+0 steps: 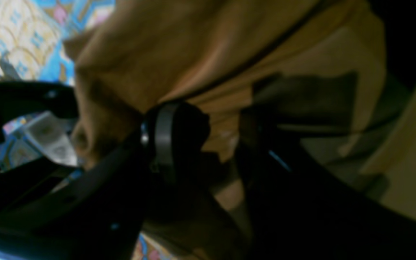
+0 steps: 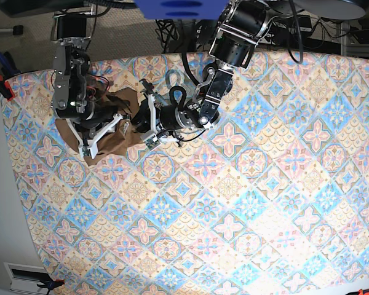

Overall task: Layout the t-shirt on the table in an organized manner, then fold the t-shirt properly
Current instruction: 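Press the bundle flat with the right gripper while the left holds it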

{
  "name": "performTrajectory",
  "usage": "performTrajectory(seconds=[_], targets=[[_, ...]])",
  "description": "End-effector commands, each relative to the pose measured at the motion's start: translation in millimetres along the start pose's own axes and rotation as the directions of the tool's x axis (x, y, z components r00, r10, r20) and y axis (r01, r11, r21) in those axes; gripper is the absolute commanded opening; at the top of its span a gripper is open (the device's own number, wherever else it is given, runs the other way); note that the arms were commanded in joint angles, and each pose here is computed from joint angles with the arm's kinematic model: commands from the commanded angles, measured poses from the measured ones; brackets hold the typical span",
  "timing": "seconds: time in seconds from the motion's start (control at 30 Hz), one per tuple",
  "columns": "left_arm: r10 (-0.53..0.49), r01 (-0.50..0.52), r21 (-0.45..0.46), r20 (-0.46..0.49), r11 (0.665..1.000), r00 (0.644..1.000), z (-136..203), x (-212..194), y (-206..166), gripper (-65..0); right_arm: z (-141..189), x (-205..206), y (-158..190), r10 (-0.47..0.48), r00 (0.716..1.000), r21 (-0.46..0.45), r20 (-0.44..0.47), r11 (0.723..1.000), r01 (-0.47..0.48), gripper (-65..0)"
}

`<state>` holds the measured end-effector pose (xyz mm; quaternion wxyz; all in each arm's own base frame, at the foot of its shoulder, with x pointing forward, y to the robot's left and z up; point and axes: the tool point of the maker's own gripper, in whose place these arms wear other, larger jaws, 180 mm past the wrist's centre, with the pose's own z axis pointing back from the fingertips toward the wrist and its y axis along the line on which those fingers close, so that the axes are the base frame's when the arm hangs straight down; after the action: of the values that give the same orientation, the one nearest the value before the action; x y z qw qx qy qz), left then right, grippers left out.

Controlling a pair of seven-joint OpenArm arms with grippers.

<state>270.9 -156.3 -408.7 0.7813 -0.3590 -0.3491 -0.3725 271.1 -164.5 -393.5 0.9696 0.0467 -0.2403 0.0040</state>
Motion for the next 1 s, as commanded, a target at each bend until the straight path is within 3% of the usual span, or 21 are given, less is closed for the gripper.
performTrajectory(seconds=[0.0, 0.27, 0.37, 0.6, 0.83, 0.97], targets=[[-0.026, 0.026, -0.007, -0.02, 1.0, 0.999, -1, 2, -3, -51.4, 2, 5, 12, 0.024, 1.0, 0.035, 0.013, 0.999, -0.024, -41.0], [-0.138, 0.132, 0.059, 0.134, 0.99, 0.981, 30, 59, -8, -51.4, -1, -4, 34, 0.084, 0.996, 0.076, -0.018, 0.994, -0.082, -41.0], [-0.196, 0.178, 0.106, 0.187, 0.978, 0.963, 52, 77, -8, -51.4, 1, -16, 34, 0.091, 0.993, 0.076, -0.081, 0.993, -0.085, -41.0], [-0.273, 0.224, 0.211, 0.244, 0.952, 0.931, 94, 96, 1, -51.0, 28, 36, 44, 0.124, 0.989, 0.078, 0.082, 0.988, -0.13, -41.0], [-0.263, 0.174, 0.315, 0.268, 0.933, 0.927, 123, 103, 33, -51.2, 30, 55, 68, 0.186, 0.974, 0.109, 0.125, 0.974, -0.2, -41.0], [-0.275, 0.172, 0.341, 0.282, 0.924, 0.919, 134, 106, 32, -51.4, 32, 61, 78, 0.213, 0.967, 0.121, 0.141, 0.965, -0.231, -41.1]])
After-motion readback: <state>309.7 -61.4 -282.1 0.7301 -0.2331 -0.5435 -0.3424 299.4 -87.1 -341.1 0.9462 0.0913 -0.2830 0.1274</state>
